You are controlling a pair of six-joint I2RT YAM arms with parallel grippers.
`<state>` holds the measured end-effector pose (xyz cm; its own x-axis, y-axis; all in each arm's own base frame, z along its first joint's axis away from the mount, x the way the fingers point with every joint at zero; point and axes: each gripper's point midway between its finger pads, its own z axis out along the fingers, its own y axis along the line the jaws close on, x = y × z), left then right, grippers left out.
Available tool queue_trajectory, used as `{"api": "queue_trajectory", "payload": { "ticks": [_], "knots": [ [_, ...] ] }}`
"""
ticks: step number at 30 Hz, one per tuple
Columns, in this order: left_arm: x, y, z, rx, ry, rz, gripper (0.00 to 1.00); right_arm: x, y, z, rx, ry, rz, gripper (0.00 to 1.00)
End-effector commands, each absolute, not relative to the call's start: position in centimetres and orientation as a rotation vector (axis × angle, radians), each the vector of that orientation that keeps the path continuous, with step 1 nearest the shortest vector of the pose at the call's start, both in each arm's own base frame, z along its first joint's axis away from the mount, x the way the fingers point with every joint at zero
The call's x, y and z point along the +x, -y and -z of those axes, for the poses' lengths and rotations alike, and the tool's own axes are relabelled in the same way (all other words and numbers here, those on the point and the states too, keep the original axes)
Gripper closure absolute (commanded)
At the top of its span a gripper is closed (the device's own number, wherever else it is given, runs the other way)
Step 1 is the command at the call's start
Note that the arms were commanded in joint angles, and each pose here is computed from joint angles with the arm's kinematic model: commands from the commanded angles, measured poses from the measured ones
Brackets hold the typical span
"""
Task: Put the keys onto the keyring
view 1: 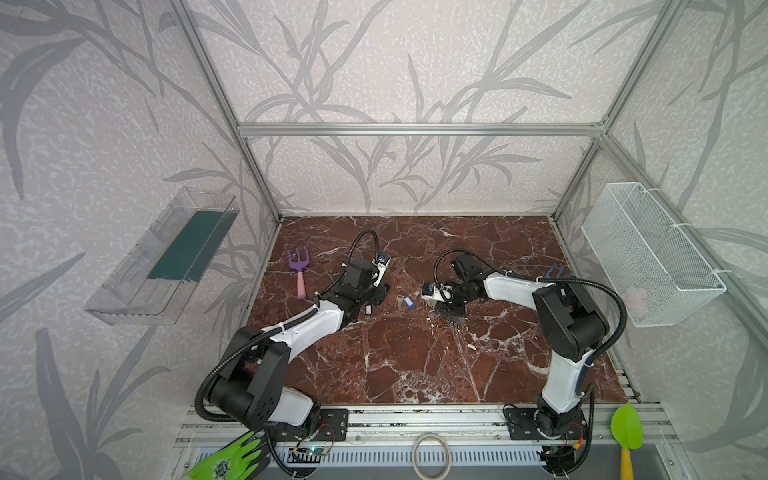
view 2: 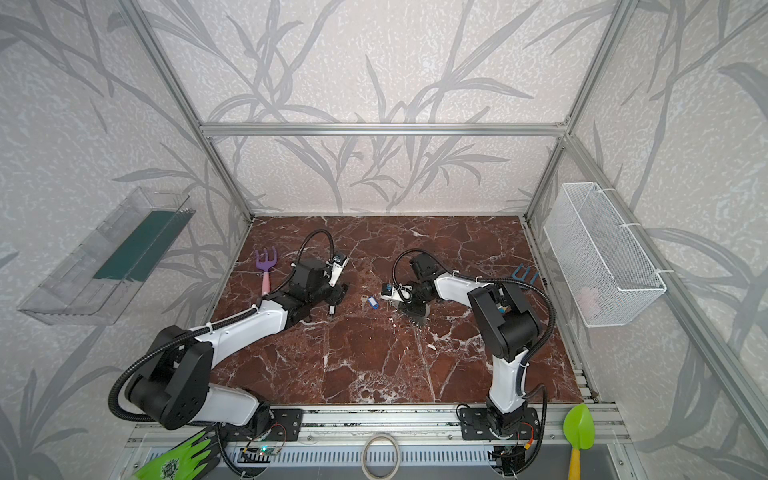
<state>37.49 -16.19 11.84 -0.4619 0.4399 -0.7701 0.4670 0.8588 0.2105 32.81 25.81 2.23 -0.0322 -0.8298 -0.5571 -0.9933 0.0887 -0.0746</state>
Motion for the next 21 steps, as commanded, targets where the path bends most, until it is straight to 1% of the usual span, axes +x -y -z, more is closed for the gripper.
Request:
{"api": "queue_trajectory", "payload": {
  "ticks": [1,11,16,21],
  "knots": [
    [37.4,16.2,-12.0,0.639,-2.110,0.045,0.29,32.8,-26.3,-2.4,-1.779,-1.904,-0.485,0.91],
    [37.3,16.3,-12.2,0.632,-2.104,0.059,0.29,32.5,-26.3,-3.2,-1.750,-1.858,-0.476,0.95],
    [36.9,16.7,-12.4,0.641,-2.091,0.091,0.29,32.2,-26.4,-4.2,-1.720,-1.818,-0.475,0.95],
    [36.0,17.4,-13.0,0.663,-2.020,0.143,0.30,32.0,-26.6,-5.7,-1.673,-1.766,-0.477,0.96]
  ]
}}
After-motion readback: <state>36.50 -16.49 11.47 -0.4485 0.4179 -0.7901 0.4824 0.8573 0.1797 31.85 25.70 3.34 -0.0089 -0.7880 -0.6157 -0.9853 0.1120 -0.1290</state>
